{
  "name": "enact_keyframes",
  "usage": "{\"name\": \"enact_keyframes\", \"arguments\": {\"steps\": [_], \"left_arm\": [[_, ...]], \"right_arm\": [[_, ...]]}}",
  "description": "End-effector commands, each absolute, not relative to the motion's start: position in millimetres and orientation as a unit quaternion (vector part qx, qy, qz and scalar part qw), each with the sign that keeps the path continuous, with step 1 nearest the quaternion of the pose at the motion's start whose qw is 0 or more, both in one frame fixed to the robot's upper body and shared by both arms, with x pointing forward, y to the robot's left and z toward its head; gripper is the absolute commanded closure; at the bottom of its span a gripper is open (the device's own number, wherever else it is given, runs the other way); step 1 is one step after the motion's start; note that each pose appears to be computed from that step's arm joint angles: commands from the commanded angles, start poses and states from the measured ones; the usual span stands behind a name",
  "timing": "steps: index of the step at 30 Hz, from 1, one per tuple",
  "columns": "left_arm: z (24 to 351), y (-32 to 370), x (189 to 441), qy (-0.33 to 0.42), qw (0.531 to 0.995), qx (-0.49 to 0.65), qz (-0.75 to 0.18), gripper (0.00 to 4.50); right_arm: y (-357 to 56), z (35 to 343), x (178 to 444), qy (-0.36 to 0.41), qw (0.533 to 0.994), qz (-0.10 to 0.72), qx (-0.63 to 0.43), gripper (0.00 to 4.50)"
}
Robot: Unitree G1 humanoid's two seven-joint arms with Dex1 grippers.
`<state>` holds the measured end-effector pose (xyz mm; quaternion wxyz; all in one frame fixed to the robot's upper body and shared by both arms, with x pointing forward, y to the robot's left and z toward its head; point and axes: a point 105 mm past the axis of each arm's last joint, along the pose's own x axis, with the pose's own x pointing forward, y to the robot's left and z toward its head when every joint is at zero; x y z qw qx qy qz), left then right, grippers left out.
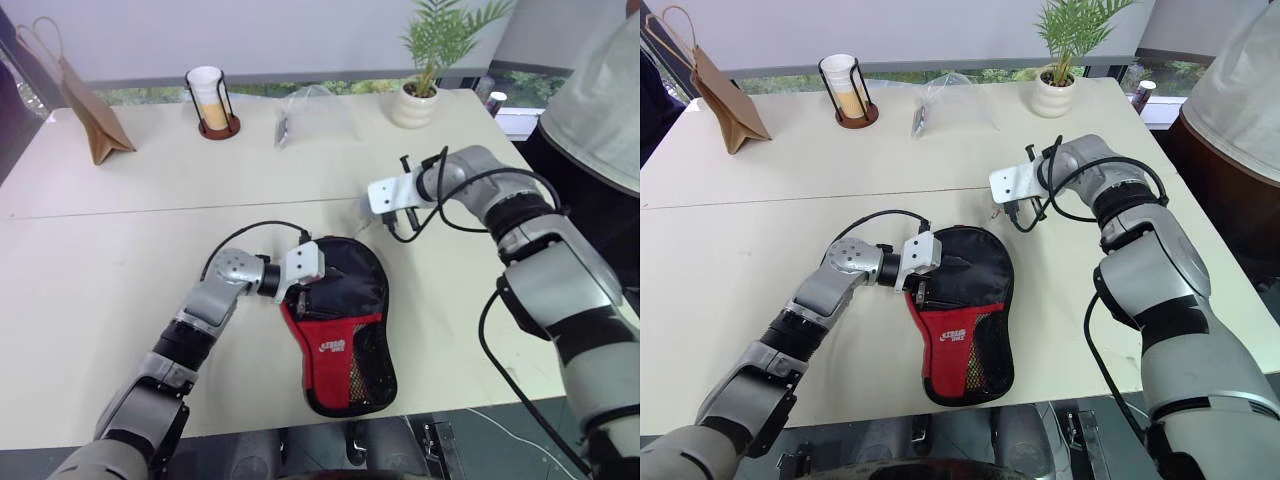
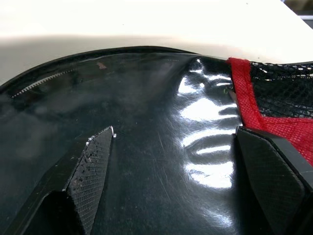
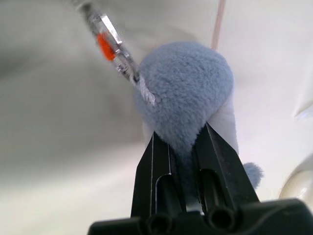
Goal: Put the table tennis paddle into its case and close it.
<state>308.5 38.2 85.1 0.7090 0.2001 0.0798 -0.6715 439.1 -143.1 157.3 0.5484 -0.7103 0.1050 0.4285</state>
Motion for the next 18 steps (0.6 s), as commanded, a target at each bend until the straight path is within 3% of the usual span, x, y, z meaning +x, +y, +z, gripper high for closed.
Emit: {"name": "enact_keyframes", "arguments": {"steps": [1, 18], "left_arm": [[57, 48, 305, 0.137, 0.704, 0.223, -0.660, 0.32], [54, 49, 304, 0.150, 0.698, 0.223, -0.664, 0.32]], "right_arm": [[-154, 171, 436, 0.098, 0.555, 0.428, -0.707, 4.48], [-188, 143, 384, 0.136, 0.516, 0.483, -0.694, 4.48]]}}
